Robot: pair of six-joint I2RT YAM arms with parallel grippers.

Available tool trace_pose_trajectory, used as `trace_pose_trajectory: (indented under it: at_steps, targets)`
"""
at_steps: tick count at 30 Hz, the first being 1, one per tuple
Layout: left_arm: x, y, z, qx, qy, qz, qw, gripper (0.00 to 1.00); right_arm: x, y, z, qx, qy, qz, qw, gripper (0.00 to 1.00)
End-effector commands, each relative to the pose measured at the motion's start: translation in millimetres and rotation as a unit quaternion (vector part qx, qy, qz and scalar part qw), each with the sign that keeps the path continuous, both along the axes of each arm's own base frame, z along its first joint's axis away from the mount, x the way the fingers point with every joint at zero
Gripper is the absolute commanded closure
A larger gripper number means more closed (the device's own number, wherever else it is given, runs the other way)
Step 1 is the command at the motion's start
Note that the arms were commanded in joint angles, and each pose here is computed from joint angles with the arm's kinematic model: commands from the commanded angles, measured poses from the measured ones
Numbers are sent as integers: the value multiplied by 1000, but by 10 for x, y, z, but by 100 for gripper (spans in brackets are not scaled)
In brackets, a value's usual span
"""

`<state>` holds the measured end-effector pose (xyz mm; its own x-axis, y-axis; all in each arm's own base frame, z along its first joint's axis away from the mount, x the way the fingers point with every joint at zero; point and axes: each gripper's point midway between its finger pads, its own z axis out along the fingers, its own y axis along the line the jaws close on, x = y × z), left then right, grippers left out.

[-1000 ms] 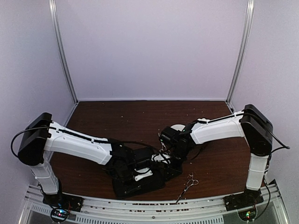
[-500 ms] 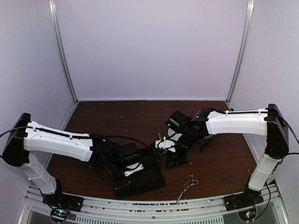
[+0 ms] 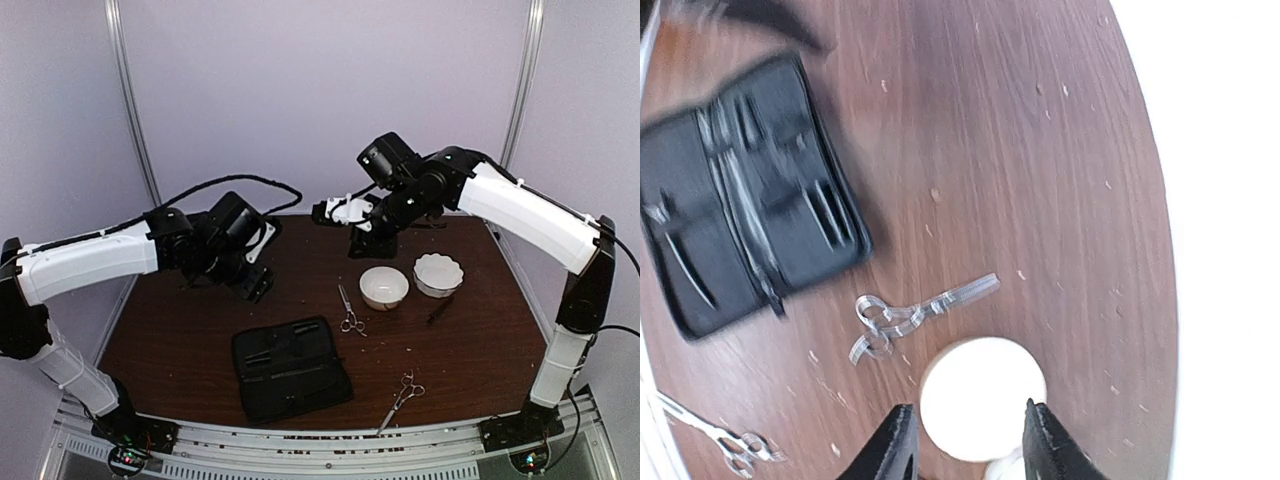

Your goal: Sort the hair-cutting tools

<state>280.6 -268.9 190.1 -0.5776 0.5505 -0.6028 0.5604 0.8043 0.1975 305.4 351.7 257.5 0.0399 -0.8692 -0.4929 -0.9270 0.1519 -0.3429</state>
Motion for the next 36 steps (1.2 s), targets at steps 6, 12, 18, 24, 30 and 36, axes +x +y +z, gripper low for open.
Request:
trace_pose_trajectory:
  at_steps: [6, 12, 18, 24, 30, 36]
  targets:
    - [435, -188, 344, -6, -52, 1, 999, 25, -194, -895, -422, -147, -50, -34, 987, 62]
    - [602, -103, 665, -63, -123, 5, 990, 20, -222, -1285, -601, -4, 41, -126, 991, 62]
    - [689, 2, 848, -108, -189, 2, 976, 8, -214, -1564, -1050, 57, 63, -203, 975, 64]
    - [752, 183, 825, -131, -195, 11, 972, 12, -209, -1711, -1531, 15, 123, -232, 965, 67]
    - [708, 303, 991, -120, -215, 16, 969, 14, -82, -1784, -1708, -32, 125, -237, 963, 68]
    - [652, 330, 1067, -128, -222, 11, 967, 14, 91, -1859, -1837, -70, 110, -258, 957, 71]
